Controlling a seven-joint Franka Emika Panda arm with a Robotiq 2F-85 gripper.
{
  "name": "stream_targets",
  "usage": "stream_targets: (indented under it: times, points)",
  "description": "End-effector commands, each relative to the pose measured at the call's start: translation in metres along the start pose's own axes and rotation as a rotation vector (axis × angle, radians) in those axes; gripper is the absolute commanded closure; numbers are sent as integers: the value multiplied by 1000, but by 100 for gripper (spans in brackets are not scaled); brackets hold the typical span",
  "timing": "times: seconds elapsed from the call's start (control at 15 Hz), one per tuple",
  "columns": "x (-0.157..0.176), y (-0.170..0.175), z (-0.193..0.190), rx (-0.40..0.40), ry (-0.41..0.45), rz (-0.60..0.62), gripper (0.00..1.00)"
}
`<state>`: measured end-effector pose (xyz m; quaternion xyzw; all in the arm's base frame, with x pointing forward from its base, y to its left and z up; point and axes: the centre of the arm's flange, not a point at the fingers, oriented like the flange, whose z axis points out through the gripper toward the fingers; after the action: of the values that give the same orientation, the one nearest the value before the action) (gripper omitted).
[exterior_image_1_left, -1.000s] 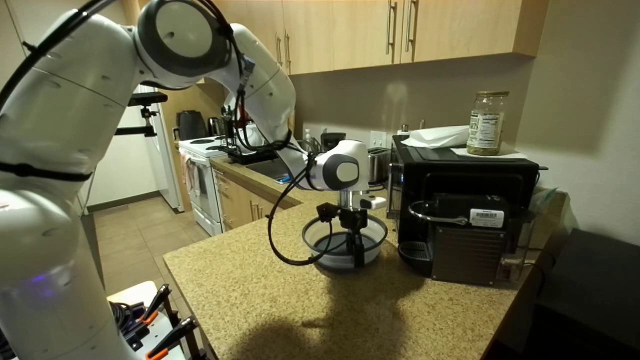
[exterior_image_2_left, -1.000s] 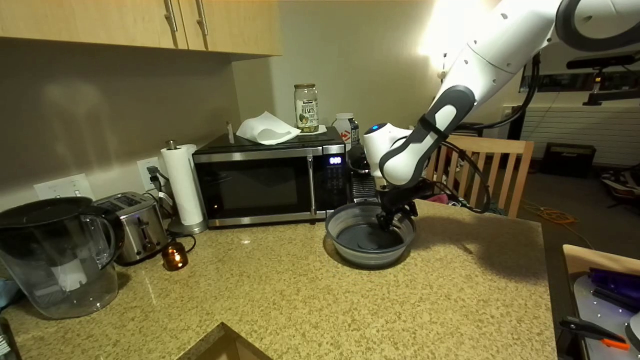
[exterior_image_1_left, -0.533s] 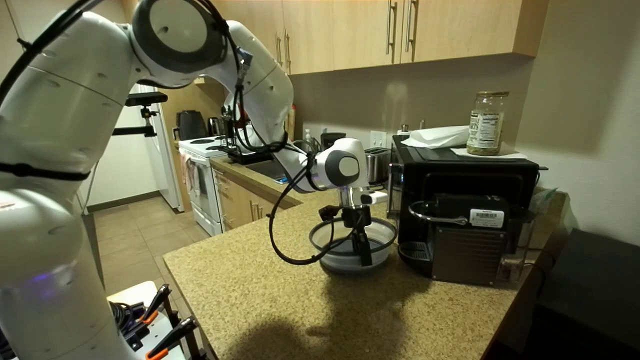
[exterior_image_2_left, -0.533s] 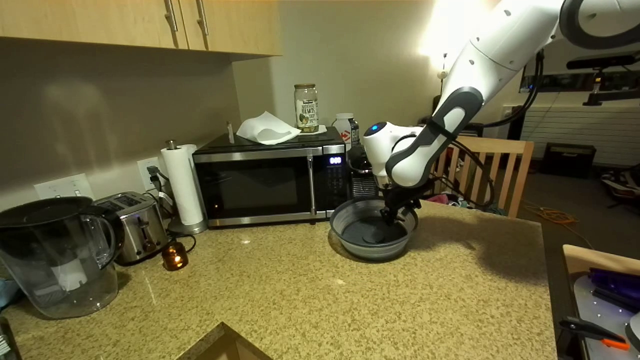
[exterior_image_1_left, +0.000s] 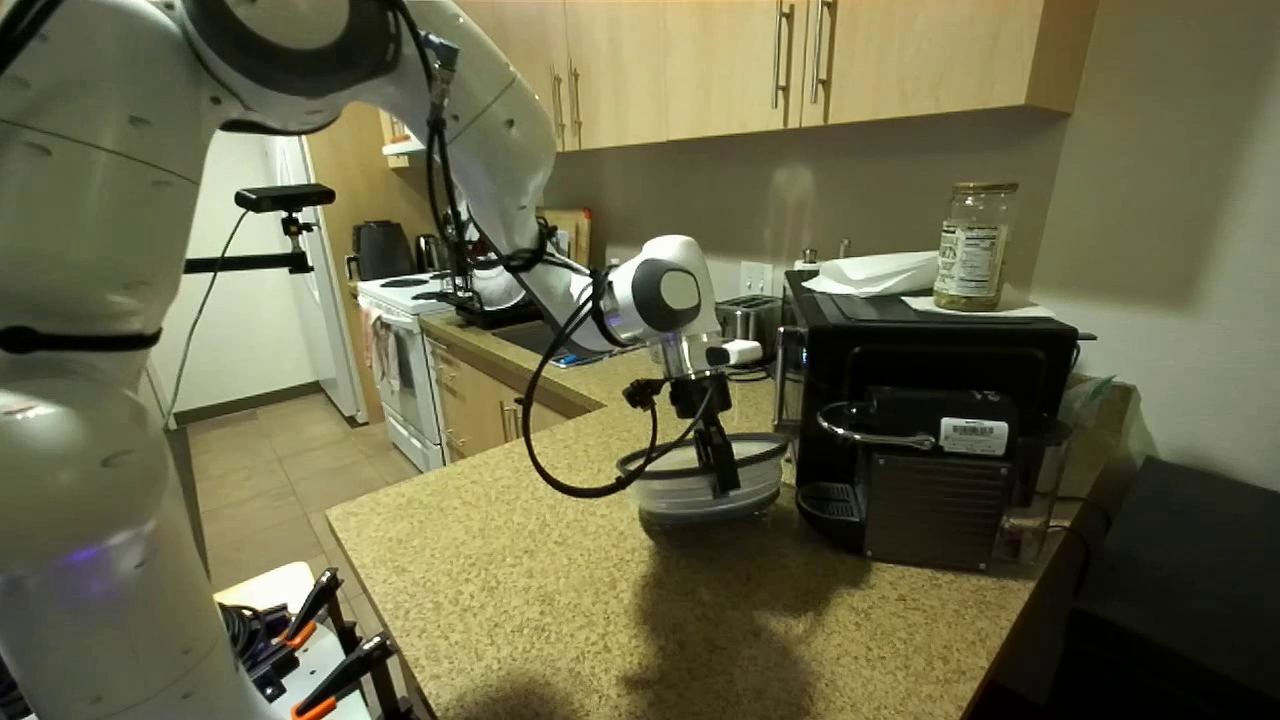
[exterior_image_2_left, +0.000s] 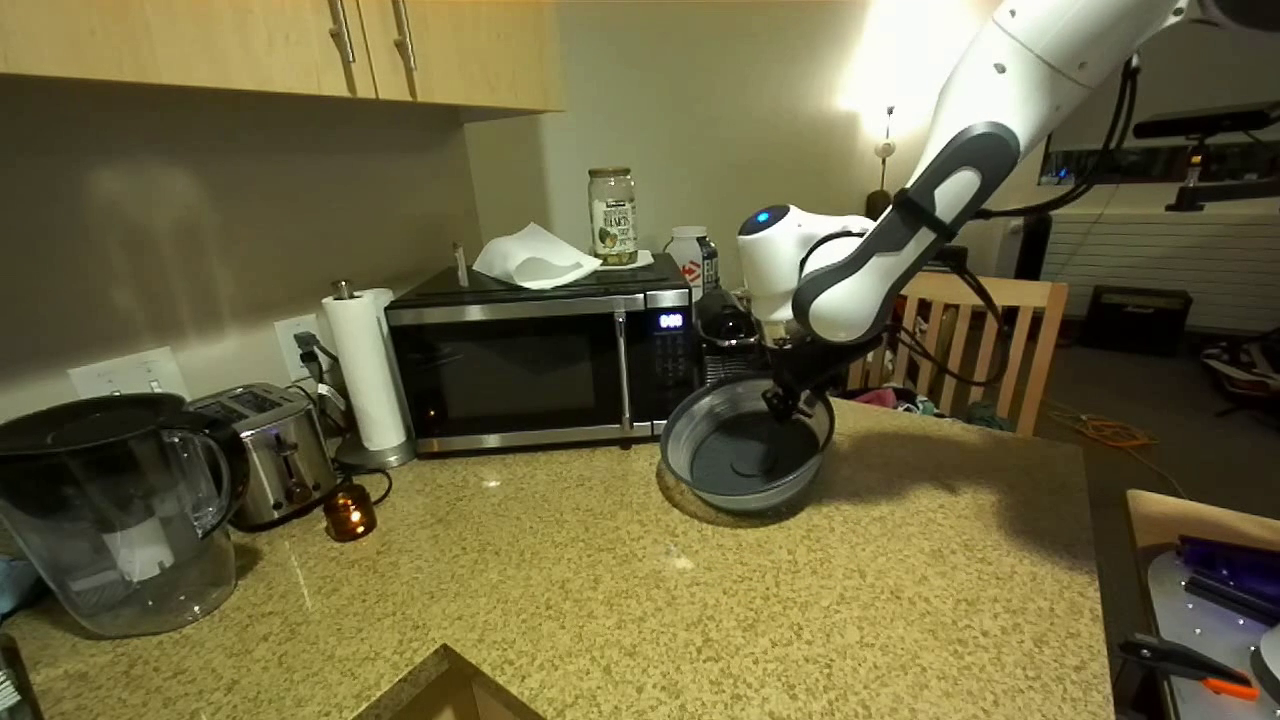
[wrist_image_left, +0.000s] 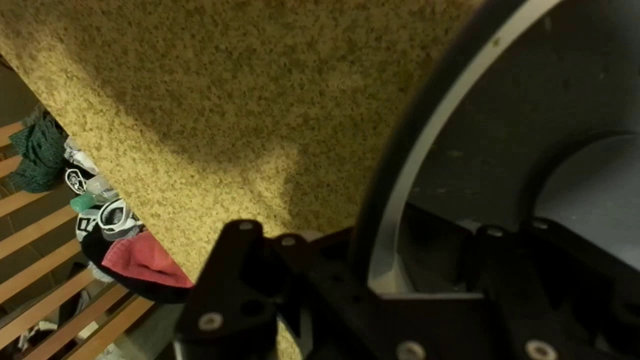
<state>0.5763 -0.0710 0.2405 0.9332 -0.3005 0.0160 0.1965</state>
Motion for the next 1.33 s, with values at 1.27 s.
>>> stream_targets:
  times: [1.27]
  points:
    - [-66,9,-87,-309,290,-6,96]
